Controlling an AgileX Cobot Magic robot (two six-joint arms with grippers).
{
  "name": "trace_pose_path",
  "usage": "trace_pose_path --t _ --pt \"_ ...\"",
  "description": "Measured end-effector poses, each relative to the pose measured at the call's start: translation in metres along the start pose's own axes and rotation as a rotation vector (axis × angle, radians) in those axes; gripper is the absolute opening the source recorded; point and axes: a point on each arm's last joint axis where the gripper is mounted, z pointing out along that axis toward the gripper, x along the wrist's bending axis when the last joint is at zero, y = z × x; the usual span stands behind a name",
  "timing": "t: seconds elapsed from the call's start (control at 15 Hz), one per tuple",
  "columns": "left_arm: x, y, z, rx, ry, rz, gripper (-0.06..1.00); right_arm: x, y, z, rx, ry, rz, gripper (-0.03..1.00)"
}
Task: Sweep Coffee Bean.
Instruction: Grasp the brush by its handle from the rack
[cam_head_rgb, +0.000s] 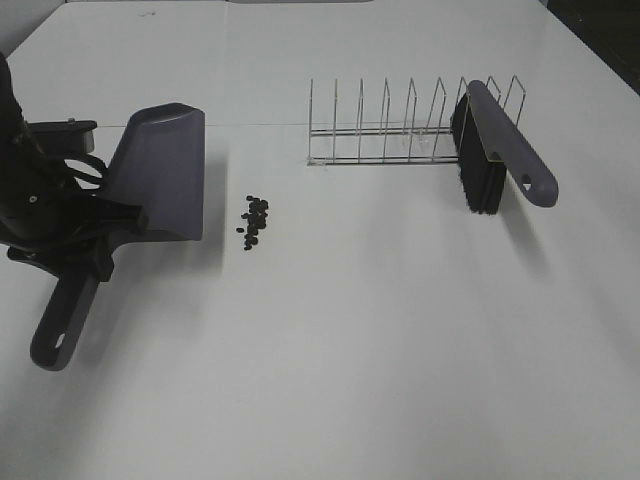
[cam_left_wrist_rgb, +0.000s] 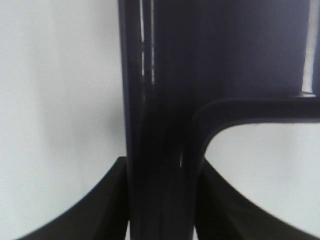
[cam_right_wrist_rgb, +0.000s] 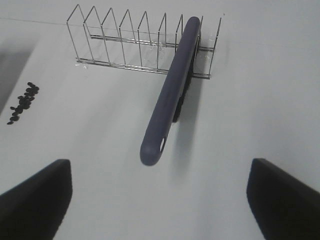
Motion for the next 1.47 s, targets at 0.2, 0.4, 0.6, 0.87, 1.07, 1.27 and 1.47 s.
trace_pose_path --t 0.2,0.4,0.6,0.87,1.07,1.27,1.47 --pt "0.000 0.000 0.000 0.000 0.000 0.000 0.32 -0.014 0.070 0.060 0.050 0.008 0.002 0.73" --pt "0.000 0.000 0.000 0.000 0.000 0.000 0.32 -0.021 0.106 0.101 0.090 0.019 0.001 0.73" --pt "0.000 0.000 0.000 0.000 0.000 0.000 0.32 -0.029 0.129 0.154 0.124 0.026 0.008 0.73" --pt "0.000 0.000 0.000 0.000 0.000 0.000 0.32 -0.037 0.136 0.229 0.184 0.035 0.027 0.65" --pt "0.000 0.000 0.000 0.000 0.000 0.000 0.32 -0.042 0.123 0.273 0.288 0.019 0.065 0.63" --pt "0.000 0.000 0.000 0.000 -0.001 -0.001 0.32 -0.046 0.104 0.309 0.409 -0.008 0.079 0.60" --pt "0.000 0.000 0.000 -0.001 -0.001 -0.002 0.32 -0.045 0.091 0.327 0.458 0.008 0.095 0.60"
